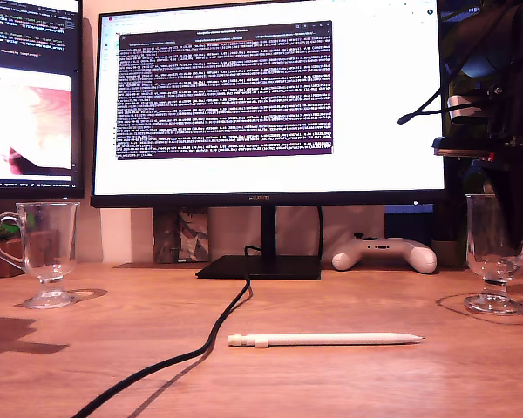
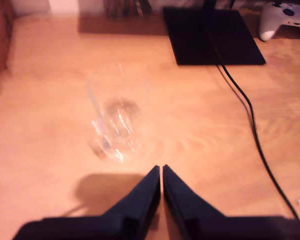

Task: Pick the small glass cups in front of you with each of your hands, and place them behind the white pen

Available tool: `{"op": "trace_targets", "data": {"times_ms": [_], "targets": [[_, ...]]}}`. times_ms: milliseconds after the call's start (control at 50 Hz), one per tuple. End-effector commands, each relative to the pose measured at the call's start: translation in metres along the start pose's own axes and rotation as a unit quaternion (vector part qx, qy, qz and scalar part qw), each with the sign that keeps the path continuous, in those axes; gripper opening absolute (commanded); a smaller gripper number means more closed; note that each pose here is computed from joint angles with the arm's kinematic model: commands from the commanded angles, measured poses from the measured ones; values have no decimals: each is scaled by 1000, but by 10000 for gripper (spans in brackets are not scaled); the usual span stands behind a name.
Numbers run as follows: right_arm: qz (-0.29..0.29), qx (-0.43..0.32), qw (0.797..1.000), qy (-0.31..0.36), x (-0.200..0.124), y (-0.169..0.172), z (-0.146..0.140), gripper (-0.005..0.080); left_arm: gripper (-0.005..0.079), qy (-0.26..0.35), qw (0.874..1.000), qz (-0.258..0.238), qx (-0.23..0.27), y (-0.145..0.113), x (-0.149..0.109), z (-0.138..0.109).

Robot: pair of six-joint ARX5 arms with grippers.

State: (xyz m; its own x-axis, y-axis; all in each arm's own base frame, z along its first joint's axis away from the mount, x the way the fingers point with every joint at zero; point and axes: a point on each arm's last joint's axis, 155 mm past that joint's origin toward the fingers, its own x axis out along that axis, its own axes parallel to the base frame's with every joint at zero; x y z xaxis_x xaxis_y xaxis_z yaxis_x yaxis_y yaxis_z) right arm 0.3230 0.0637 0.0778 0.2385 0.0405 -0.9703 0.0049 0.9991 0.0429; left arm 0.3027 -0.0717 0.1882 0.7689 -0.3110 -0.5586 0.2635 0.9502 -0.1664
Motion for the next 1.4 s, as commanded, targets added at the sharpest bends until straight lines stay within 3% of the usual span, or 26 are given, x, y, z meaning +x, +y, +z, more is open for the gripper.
{"op": "trace_targets", "data": {"times_ms": [0, 240, 420, 540, 700, 800, 900, 960, 1380], "targets": [[5, -10, 1000, -8, -3, 5, 4, -13, -10, 7, 1000, 7, 7, 2, -1, 12], [7, -18, 1000, -14, -3, 6, 7, -13, -19, 125, 992, 9, -16, 3, 4, 15], [7, -20, 1000, -16, -3, 6, 8, -13, -19, 186, 982, 1, 24, 6, 16, 13], [7, -20, 1000, -17, -3, 6, 8, -13, -19, 244, 969, -5, 45, 9, 21, -2], [7, -21, 1000, -18, -3, 7, 9, -13, -10, 314, 946, 28, 73, 31, 27, -22], [7, -22, 1000, -18, -3, 7, 9, -13, 25, 325, 939, 47, 99, 43, 35, -23], [7, -24, 1000, -19, -3, 7, 10, -13, 240, 329, 937, 53, 100, 49, 45, -25], [7, -27, 999, -19, -3, 7, 10, -13, 304, 332, 936, 51, 107, 51, 50, -26], [8, -31, 999, -21, -3, 7, 10, -13, 305, 285, 945, 47, 153, 56, 80, -7]]}}
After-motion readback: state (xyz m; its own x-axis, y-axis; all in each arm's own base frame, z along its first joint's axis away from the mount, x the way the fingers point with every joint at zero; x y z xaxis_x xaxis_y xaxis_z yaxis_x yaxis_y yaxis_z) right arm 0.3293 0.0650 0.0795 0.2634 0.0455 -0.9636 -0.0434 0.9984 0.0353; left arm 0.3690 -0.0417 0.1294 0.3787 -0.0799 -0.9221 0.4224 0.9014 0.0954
